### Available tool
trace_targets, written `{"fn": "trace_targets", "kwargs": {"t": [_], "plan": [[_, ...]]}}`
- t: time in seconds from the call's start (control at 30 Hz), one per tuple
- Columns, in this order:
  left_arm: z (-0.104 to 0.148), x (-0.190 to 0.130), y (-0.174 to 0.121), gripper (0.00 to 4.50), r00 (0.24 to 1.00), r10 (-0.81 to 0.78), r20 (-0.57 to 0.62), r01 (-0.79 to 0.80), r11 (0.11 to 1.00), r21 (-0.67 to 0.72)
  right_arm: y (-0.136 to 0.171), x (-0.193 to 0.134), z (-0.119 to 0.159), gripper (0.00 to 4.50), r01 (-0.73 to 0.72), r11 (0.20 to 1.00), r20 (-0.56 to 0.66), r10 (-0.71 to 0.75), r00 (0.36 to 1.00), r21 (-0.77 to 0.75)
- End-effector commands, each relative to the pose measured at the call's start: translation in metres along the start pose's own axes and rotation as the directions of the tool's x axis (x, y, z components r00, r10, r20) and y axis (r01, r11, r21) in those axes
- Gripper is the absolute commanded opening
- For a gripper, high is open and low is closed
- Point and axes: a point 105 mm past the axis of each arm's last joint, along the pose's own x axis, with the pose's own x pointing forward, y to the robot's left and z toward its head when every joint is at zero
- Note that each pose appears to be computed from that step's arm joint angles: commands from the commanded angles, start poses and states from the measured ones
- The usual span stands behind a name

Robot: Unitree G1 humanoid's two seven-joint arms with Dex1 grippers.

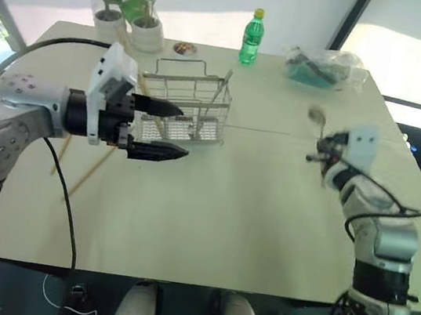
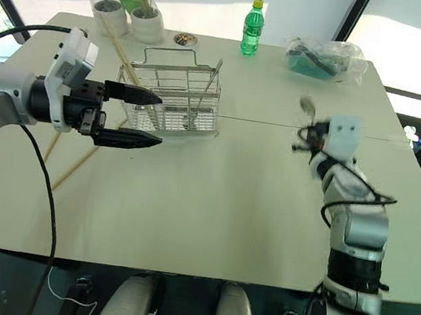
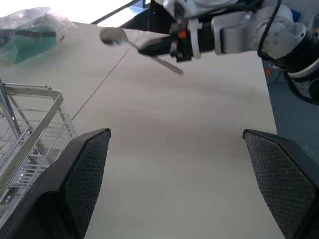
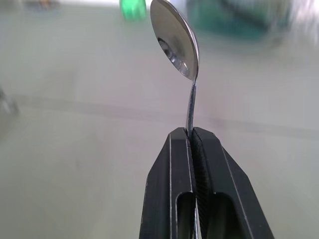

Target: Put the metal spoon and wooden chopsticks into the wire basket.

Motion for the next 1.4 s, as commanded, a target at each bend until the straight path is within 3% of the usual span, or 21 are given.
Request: {"fn": "trace_targets", "kwargs": {"t": [0.03,0.1,0.2,0.37,0.6,0.8,1.17,1.27,1.4], "plan": [[0.011,-0.009,0.005,4.50,0.997,0.070,0.035,-0.071,0.997,0.041,0.026,0.005,0.063,0.05,-0.100,0.993,0.241,0.082,0.967,0.063],[0.010,-0.010,0.007,4.50,0.995,0.089,0.041,-0.091,0.995,0.035,0.040,0.009,0.076,0.05,-0.149,0.986,0.288,0.120,0.950,0.079],[0.010,-0.018,0.013,4.50,0.986,0.153,0.062,-0.154,0.988,0.019,0.084,0.024,0.091,0.05,-0.276,0.951,0.336,0.217,0.917,0.141],[0.008,-0.029,0.023,4.50,0.961,0.259,0.092,-0.260,0.966,-0.009,0.138,0.040,0.097,0.05,-0.396,0.905,0.370,0.319,0.873,0.155],[0.004,-0.036,0.020,4.50,0.942,0.320,0.097,-0.319,0.947,-0.028,0.187,0.055,0.106,0.05,-0.502,0.848,0.417,0.399,0.816,0.170],[0.007,-0.041,0.019,4.50,0.928,0.356,0.107,-0.355,0.934,-0.031,0.211,0.065,0.098,0.05,-0.545,0.821,0.437,0.433,0.788,0.168],[0.018,-0.044,0.020,4.50,0.913,0.388,0.123,-0.388,0.921,-0.024,0.216,0.081,0.046,0.05,-0.476,0.868,0.388,0.393,0.834,0.143],[0.019,-0.045,0.020,4.50,0.911,0.393,0.124,-0.393,0.919,-0.027,0.214,0.083,0.043,0.93,-0.468,0.870,0.386,0.382,0.840,0.157],[0.018,-0.045,0.022,4.50,0.908,0.400,0.124,-0.399,0.916,-0.030,0.208,0.084,0.049,2.91,-0.449,0.881,0.401,0.361,0.842,0.150]]}}
